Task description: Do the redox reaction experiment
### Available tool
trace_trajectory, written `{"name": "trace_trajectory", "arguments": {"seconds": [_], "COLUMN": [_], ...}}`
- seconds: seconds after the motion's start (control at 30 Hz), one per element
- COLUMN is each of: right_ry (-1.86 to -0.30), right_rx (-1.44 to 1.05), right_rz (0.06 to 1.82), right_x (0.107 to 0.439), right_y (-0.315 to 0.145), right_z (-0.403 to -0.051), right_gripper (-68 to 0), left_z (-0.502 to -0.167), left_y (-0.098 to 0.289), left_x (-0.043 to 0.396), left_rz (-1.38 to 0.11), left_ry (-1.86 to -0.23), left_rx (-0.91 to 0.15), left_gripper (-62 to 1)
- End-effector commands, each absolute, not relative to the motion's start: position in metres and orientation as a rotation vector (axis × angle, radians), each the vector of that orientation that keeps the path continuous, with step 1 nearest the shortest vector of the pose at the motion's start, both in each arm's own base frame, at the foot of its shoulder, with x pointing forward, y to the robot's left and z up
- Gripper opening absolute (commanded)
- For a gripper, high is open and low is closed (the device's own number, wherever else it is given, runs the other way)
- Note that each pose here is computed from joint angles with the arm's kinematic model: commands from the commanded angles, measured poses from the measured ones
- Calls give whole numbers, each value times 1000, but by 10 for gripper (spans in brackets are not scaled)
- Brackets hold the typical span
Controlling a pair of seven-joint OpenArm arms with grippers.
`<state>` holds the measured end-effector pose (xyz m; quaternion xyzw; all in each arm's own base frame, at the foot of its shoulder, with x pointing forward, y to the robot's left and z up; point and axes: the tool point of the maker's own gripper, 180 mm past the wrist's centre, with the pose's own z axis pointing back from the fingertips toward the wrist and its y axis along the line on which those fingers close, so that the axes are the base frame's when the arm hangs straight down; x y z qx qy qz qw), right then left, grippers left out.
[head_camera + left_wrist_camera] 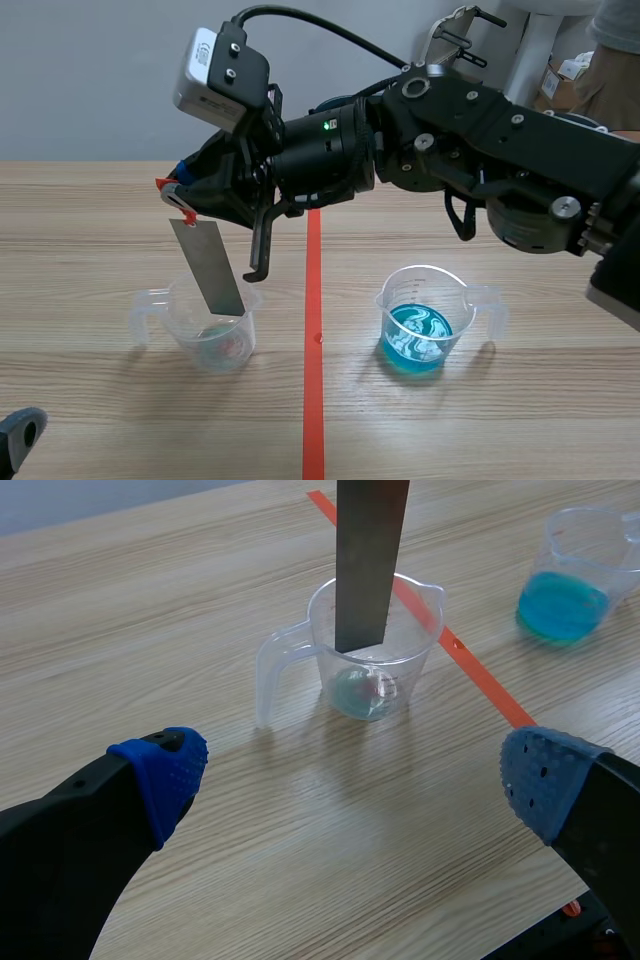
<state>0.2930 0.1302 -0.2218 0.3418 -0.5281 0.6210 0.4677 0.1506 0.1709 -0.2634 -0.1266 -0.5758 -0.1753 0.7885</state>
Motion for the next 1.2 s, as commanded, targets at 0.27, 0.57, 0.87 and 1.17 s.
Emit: {"name": "trace_trajectory", "arguments": {"seconds": [0.27, 0.57, 0.87, 1.17], "right_ry": [-1322, -1312, -1303, -1271], "right_rx": [838, 832, 843, 867], "right_rz": [1593, 1621, 1637, 1646], "right_x": [280, 276, 268, 256], "right_y": [132, 138, 154, 164], "right_z": [-227, -231, -229, -236], "right_gripper": [-669, -456, -92, 4], "left_z": [-255, -255, -255, -255], "left_y": [167, 167, 167, 167], "left_x": [155, 155, 155, 155], "left_rz": [-374, -374, -374, -374], "left_ry": [-1274, -1274, -1274, -1274], "left_rx": [-285, -284, -284, -284], "left_gripper": [14, 14, 14, 14]}}
